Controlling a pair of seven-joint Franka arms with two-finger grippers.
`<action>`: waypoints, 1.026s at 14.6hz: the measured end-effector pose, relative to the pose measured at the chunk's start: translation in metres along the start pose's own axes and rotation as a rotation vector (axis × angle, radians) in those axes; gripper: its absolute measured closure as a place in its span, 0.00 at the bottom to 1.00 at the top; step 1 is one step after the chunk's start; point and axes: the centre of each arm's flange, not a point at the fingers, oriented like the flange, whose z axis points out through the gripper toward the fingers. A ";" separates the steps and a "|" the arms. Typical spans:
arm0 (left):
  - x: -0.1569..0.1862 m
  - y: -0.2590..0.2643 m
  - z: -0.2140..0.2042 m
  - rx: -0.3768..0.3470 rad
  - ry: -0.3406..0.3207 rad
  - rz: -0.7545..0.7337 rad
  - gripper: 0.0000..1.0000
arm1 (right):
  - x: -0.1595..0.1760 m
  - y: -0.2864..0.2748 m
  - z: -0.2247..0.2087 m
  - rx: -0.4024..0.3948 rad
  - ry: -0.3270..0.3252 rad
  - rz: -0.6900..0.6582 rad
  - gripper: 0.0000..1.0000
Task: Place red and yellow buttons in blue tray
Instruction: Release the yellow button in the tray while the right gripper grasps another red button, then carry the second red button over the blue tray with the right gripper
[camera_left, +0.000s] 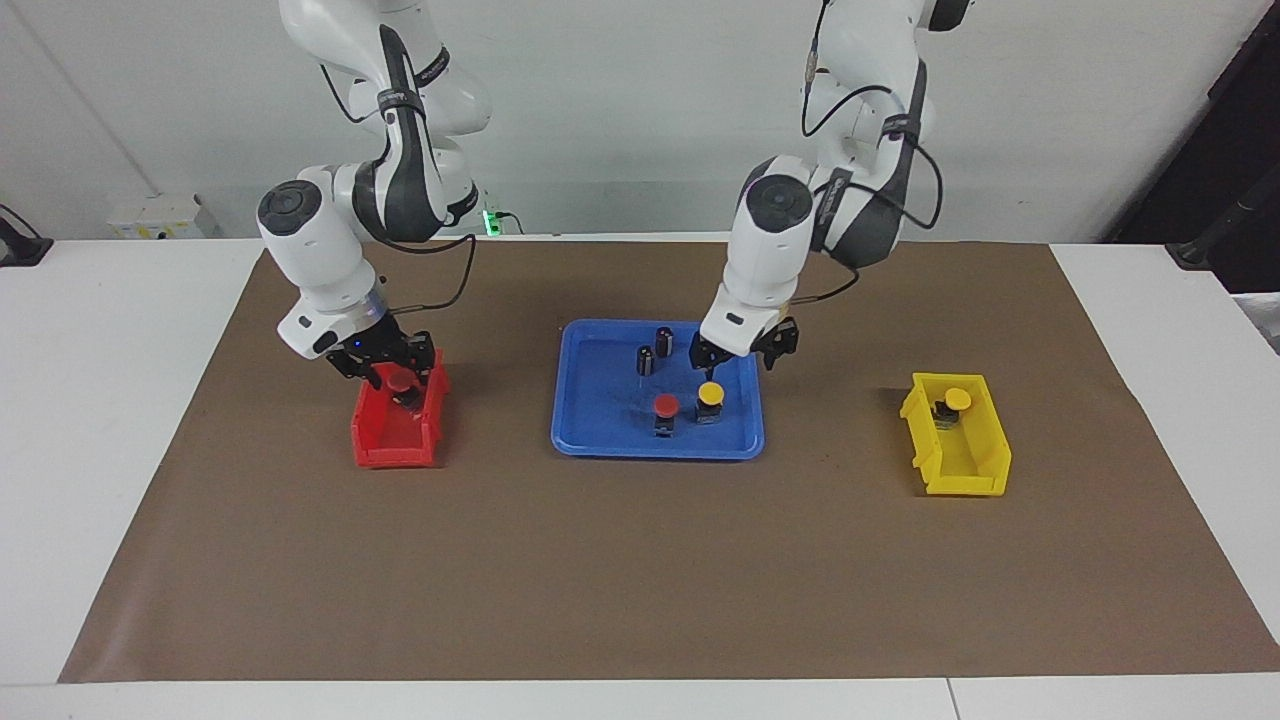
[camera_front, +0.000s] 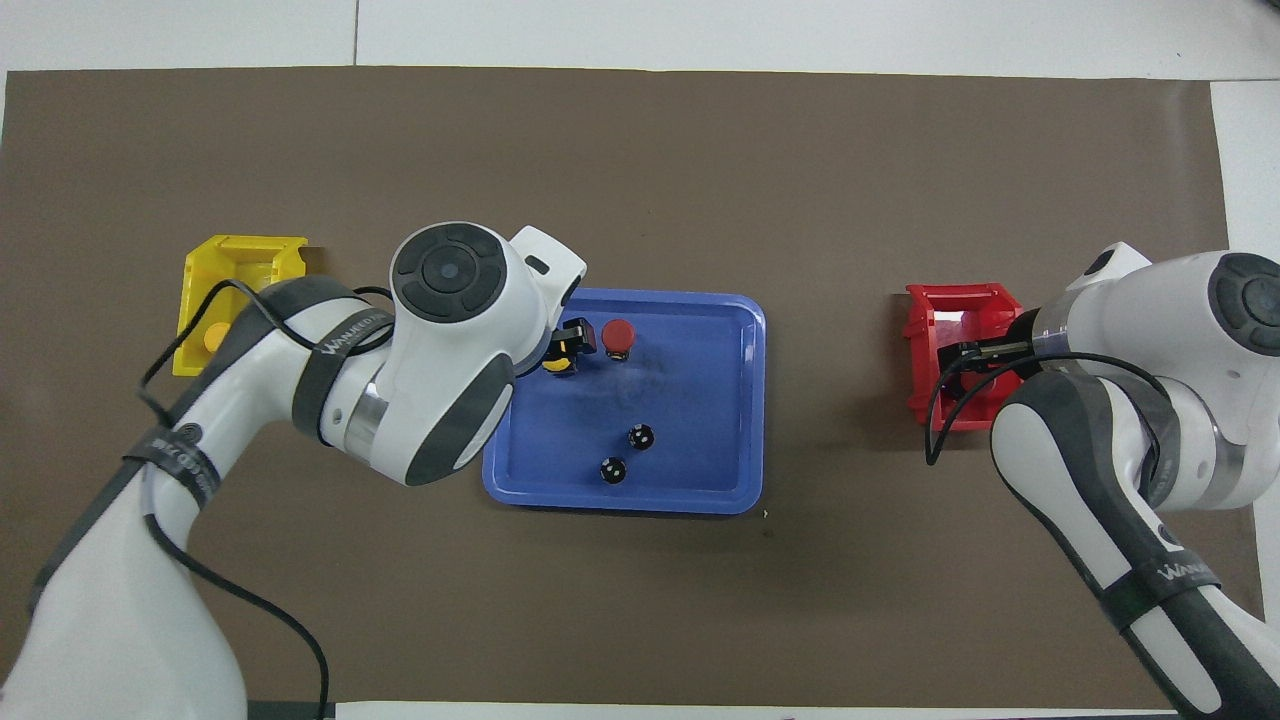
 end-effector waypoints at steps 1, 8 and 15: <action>0.011 -0.035 -0.018 0.006 0.011 0.040 0.00 | -0.001 0.001 0.000 0.000 0.002 0.000 0.29; 0.069 -0.241 0.008 0.005 0.058 0.097 0.03 | -0.009 0.002 0.015 -0.005 0.026 -0.018 0.34; 0.062 -0.284 0.056 0.007 0.093 0.142 0.27 | -0.025 0.003 0.026 -0.008 0.025 -0.040 0.52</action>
